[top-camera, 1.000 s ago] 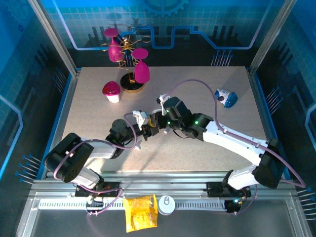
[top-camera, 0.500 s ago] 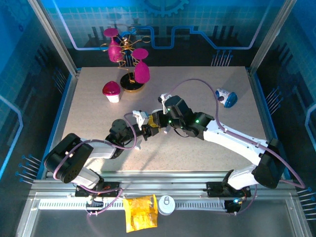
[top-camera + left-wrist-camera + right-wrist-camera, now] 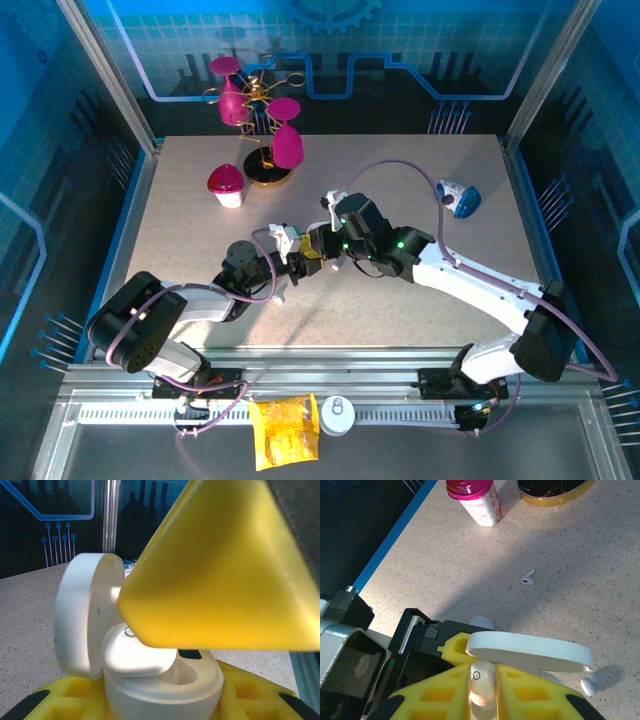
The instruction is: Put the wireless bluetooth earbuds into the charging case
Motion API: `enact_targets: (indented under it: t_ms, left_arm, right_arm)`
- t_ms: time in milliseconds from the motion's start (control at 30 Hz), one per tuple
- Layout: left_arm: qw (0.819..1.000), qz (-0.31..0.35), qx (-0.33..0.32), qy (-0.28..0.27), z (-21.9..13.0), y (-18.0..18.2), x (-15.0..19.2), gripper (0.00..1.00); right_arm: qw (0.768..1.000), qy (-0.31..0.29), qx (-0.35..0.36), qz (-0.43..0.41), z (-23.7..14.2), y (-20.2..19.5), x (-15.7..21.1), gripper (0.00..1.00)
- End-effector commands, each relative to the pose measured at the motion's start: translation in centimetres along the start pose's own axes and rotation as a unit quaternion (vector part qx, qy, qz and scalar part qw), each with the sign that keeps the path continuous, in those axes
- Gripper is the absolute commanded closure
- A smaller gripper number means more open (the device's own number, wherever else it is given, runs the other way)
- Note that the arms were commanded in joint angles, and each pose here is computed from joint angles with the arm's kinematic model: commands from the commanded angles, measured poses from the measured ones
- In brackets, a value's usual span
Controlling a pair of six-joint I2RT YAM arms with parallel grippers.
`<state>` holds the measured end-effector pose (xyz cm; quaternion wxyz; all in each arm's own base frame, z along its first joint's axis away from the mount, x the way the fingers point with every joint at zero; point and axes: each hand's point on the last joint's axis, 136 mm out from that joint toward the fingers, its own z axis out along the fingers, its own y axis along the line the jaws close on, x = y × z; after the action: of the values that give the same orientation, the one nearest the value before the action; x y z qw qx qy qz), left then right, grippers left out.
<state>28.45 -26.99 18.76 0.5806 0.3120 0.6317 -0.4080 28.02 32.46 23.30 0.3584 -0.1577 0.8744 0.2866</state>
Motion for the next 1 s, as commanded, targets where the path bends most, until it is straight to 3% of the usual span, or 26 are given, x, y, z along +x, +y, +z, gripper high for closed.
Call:
enact_targets:
  t_ms: [0, 633, 800, 967]
  left_arm:
    - [0.999, 0.036, 0.003, -0.034, 0.2, -0.1, -2.7, 0.74]
    - [0.998, 0.057, 0.007, -0.039, -0.3, -0.6, -2.7, 0.74]
    - [0.997, 0.066, 0.005, -0.04, -0.7, -0.7, -2.7, 0.73]
    - [0.997, 0.069, 0.012, -0.043, -1.2, -1.0, -3.1, 0.73]
  right_arm:
    - [1.0, -0.001, -0.001, 0.005, -1.0, -0.4, 0.2, 0.82]
    - [0.999, -0.043, 0.006, -0.002, -3.0, -1.0, -1.1, 0.7]
    - [0.996, -0.084, -0.007, -0.012, -5.3, -1.4, -1.4, 0.59]
    - [0.992, -0.123, 0.016, 0.012, -7.3, -4.5, -0.9, 0.5]
